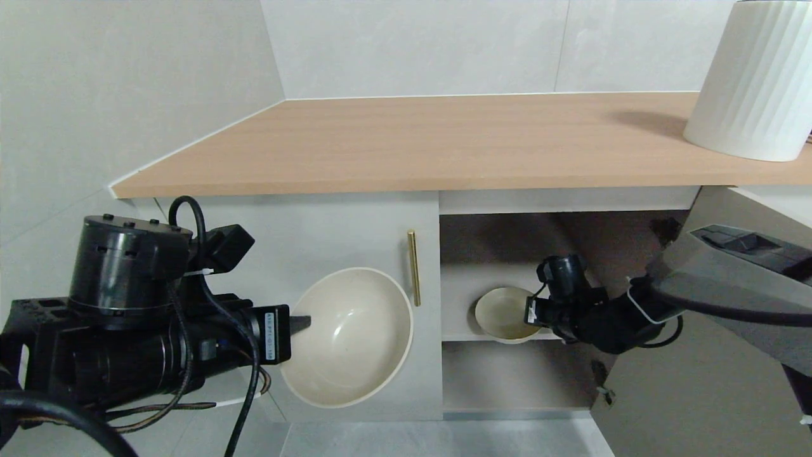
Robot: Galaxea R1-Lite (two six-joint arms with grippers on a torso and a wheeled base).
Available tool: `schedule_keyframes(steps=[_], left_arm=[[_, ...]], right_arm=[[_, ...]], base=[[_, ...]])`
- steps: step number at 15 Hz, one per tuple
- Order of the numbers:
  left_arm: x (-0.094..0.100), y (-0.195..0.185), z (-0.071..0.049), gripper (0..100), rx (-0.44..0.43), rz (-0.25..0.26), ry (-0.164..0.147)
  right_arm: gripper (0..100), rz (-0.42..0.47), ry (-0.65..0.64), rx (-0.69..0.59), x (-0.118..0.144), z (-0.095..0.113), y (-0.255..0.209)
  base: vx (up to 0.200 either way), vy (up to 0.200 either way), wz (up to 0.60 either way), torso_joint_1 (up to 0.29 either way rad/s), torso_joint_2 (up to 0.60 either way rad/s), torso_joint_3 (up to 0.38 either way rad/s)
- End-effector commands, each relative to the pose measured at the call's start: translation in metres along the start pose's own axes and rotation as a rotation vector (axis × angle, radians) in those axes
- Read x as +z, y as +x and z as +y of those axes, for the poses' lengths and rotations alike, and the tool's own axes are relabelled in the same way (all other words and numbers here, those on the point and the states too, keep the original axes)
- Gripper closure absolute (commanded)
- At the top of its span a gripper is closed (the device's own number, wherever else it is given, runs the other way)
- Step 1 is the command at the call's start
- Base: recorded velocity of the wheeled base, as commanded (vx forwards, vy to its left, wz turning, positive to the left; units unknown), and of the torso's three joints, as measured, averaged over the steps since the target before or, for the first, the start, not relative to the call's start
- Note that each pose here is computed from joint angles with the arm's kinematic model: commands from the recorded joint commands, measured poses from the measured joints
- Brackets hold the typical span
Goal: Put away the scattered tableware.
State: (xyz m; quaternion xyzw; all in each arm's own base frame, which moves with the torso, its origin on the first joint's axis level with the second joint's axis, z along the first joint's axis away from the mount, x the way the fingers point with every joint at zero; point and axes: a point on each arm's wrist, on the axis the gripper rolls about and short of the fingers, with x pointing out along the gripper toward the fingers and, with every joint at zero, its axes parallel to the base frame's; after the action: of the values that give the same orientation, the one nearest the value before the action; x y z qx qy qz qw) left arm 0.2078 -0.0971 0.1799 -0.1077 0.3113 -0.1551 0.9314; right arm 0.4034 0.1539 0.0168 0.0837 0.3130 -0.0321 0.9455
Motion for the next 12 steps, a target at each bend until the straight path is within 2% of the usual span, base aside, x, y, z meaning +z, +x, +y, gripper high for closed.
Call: schedule_keyframes(steps=[1,8,12], left_arm=[[-0.001,0.003,0.0,100,0.004,0.01,0.0],[-0.004,0.009,0.001,100,0.013,0.031,0.0],[-0.004,0.009,0.001,100,0.013,0.031,0.0]], right_arm=[[100,0.006,0.013,-0.033,-0.002,-0.009,0.021],[100,-0.045,0.051,-0.133,0.003,-0.025,0.049],[100,-0.058,0.058,-0.132,0.007,-0.025,0.05]], base=[[0.0,0.0,0.0,0.0,0.0,0.0],[0.0,0.0,0.0,0.0,0.0,0.0],[0.0,0.0,0.0,0.0,0.0,0.0]])
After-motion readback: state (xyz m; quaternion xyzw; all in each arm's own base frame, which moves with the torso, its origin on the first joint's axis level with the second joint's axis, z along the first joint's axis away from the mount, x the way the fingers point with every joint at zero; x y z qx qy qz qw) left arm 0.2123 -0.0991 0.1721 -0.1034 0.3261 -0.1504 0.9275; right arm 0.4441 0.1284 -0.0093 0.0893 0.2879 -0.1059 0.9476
